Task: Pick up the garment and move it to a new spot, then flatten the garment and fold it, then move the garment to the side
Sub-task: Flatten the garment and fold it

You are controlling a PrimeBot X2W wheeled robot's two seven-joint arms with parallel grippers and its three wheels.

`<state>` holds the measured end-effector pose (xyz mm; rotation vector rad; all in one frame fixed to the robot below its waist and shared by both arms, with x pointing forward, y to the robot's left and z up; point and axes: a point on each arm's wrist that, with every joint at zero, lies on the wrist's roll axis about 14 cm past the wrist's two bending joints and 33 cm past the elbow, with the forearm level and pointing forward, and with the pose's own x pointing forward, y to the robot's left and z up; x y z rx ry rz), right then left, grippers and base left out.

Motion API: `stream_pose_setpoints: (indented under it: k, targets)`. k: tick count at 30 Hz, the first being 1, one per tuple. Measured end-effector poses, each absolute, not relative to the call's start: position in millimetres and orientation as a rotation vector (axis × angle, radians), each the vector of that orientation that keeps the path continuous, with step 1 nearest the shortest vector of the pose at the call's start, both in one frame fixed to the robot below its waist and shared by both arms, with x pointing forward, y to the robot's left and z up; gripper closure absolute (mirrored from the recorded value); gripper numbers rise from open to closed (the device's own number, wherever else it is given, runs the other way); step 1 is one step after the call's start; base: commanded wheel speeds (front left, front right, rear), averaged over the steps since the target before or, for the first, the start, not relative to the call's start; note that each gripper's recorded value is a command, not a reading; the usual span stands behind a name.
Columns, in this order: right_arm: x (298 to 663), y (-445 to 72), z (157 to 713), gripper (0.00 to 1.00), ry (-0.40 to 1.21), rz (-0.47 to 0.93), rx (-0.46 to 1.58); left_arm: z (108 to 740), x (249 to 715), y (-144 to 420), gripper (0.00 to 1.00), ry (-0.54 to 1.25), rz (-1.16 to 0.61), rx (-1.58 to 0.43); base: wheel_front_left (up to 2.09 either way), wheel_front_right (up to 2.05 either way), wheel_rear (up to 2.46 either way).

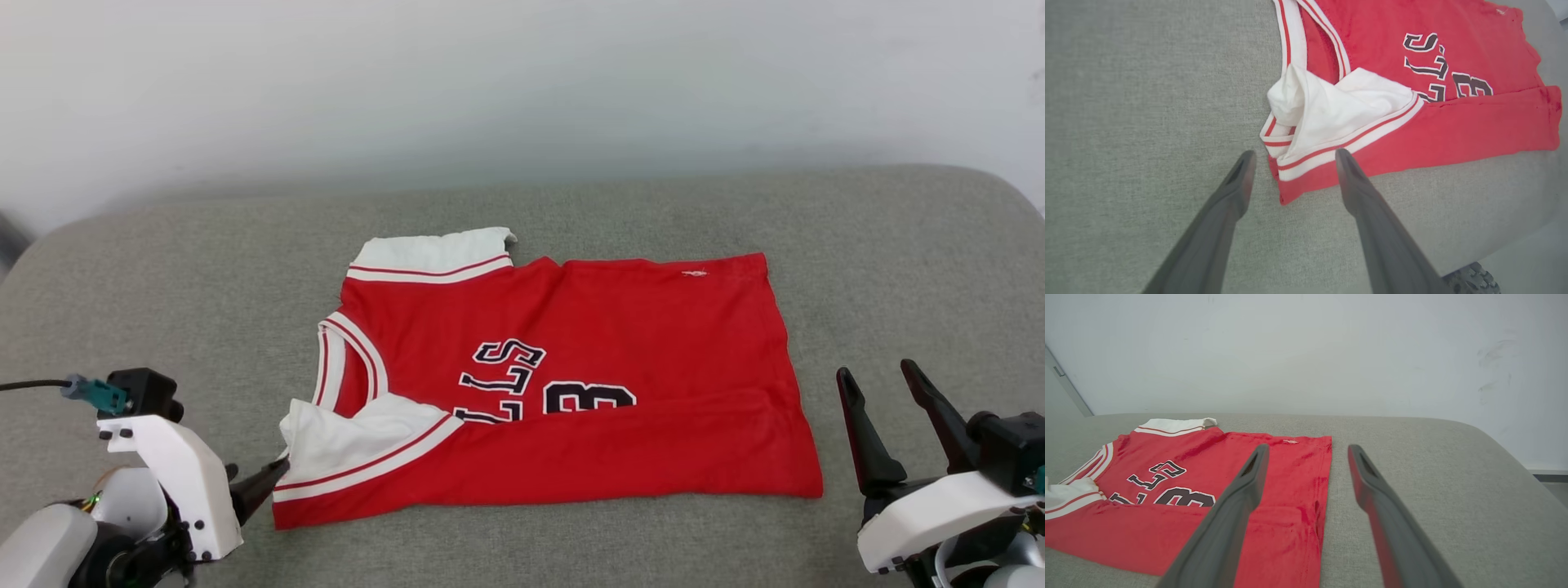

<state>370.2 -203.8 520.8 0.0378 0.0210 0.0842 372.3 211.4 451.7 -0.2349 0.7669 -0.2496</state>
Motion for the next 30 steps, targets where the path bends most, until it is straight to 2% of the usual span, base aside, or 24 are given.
stream_pose_setpoints:
  k: [9,17,18,19,20,22,30]
  targets:
    - [368.4,-209.5,504.0,0.00,0.079,0.046,0.061,404.6,361.4,208.1,0.00,1.024,-0.227,-0.298,0.00,0.00,0.00]
    - [367.8,-225.9,486.5,0.00,0.138,-0.007,0.068,375.2,366.8,194.6,0.00,1.110,-0.238,-0.393,0.00,0.00,0.00]
    - [367.6,-227.6,484.0,0.00,0.152,-0.012,0.073,373.6,367.4,191.2,0.14,1.112,-0.243,-0.412,0.00,0.00,0.00]
    - [367.4,-229.0,481.6,0.00,0.166,-0.014,0.071,373.0,368.2,189.0,0.51,1.114,-0.249,-0.423,0.00,0.00,0.00]
    - [367.3,-230.5,480.2,0.00,0.177,-0.015,0.071,373.5,369.3,187.6,0.63,1.112,-0.258,-0.424,0.00,0.00,0.00]
    - [366.8,-233.7,475.8,0.00,0.209,-0.019,0.079,373.9,370.8,185.9,1.00,1.100,-0.268,-0.426,0.00,0.00,0.00]
    - [361.6,-242.8,447.8,0.00,0.460,-0.004,0.141,381.9,376.2,182.3,1.00,1.024,-0.292,-0.393,0.00,0.00,0.00]
